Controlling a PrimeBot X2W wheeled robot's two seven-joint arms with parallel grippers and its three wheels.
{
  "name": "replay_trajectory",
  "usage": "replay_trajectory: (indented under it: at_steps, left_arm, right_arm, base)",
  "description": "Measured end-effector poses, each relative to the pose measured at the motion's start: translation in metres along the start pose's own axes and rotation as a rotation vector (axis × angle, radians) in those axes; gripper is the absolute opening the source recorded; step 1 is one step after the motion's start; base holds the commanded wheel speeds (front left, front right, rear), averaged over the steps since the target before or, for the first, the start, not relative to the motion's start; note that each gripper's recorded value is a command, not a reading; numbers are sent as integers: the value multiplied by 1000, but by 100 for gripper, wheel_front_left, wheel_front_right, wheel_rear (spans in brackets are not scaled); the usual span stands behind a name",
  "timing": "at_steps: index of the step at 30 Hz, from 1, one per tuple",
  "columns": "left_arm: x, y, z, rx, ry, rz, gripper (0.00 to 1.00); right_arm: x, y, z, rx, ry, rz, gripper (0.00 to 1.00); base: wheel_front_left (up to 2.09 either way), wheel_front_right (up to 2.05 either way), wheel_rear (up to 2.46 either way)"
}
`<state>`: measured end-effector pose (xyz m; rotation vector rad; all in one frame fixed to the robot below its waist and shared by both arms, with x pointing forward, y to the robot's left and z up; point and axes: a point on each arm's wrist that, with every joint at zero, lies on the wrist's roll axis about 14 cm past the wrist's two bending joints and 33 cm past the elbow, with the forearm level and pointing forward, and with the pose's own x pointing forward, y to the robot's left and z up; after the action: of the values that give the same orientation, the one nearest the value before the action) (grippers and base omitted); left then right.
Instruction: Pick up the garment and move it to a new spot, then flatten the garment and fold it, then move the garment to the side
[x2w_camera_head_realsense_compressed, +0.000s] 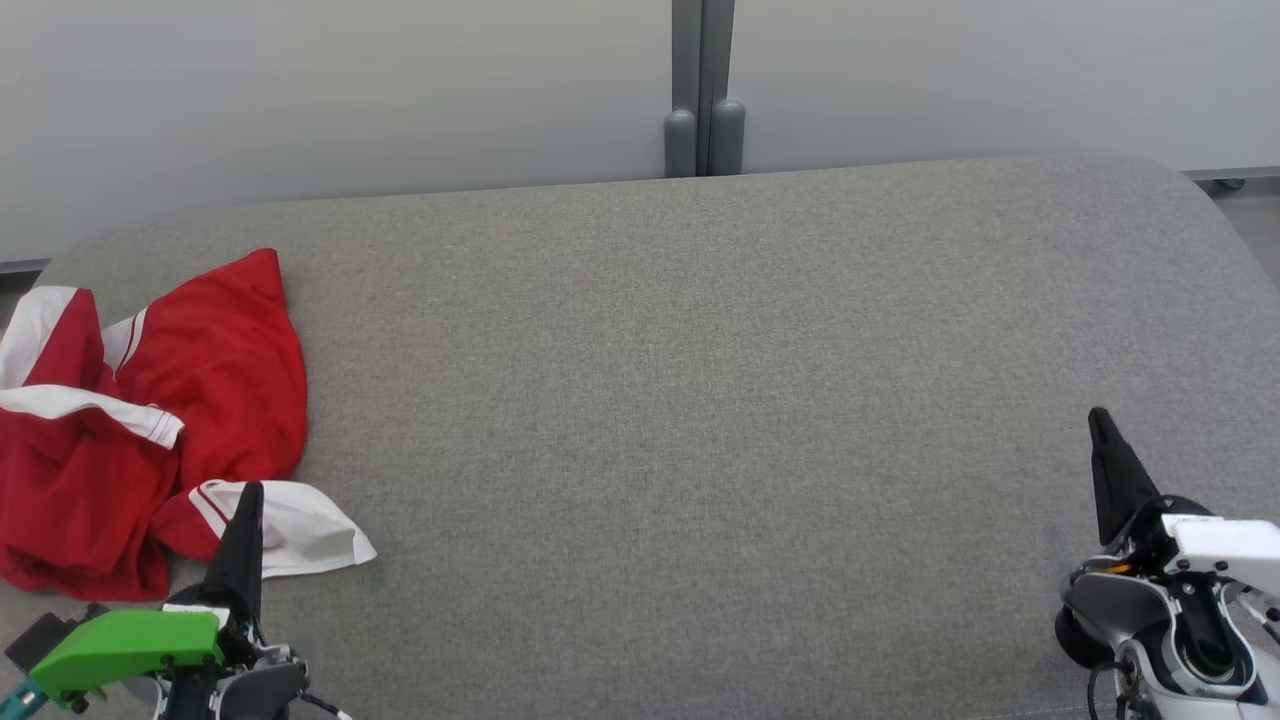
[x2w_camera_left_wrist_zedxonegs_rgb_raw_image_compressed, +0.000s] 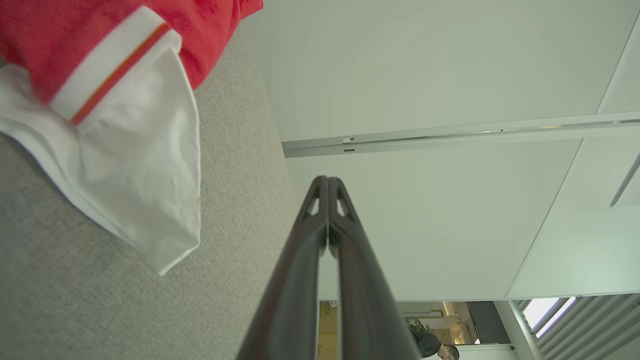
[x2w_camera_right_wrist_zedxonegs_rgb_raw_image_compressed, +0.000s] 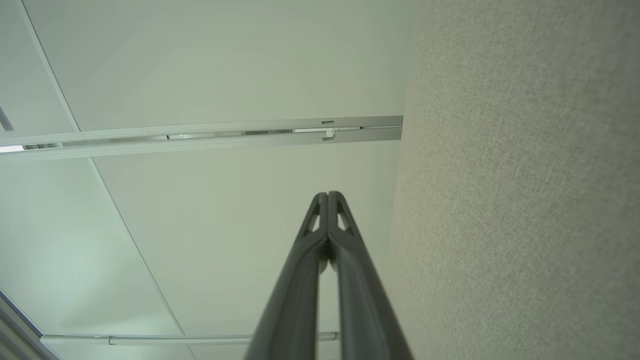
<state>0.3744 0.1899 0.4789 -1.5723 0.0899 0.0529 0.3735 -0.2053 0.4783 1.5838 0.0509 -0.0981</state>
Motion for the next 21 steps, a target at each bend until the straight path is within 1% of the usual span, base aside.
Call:
replay_trajectory:
  at_steps: [5,10,15,21]
  left_arm:
    - [-10,24,-4,-18,-1,68,100]
    - [-10,24,-6,-18,-1,69,100]
    - [-9,24,-8,1,-1,69,100]
    - [-9,24,-7,65,-10,72,100]
  right_arm:
    - [-11,-25,-3,17,-2,-76,100]
    - [-11,-25,-3,0,-5,-77,100]
    - [-11,-25,0,-67,-14,-79,100]
    - [-10,-24,-1,-172,3,-79,100]
  base:
    - [0,0,0]
    - [0,0,0]
    - [0,0,0]
    - [0,0,0]
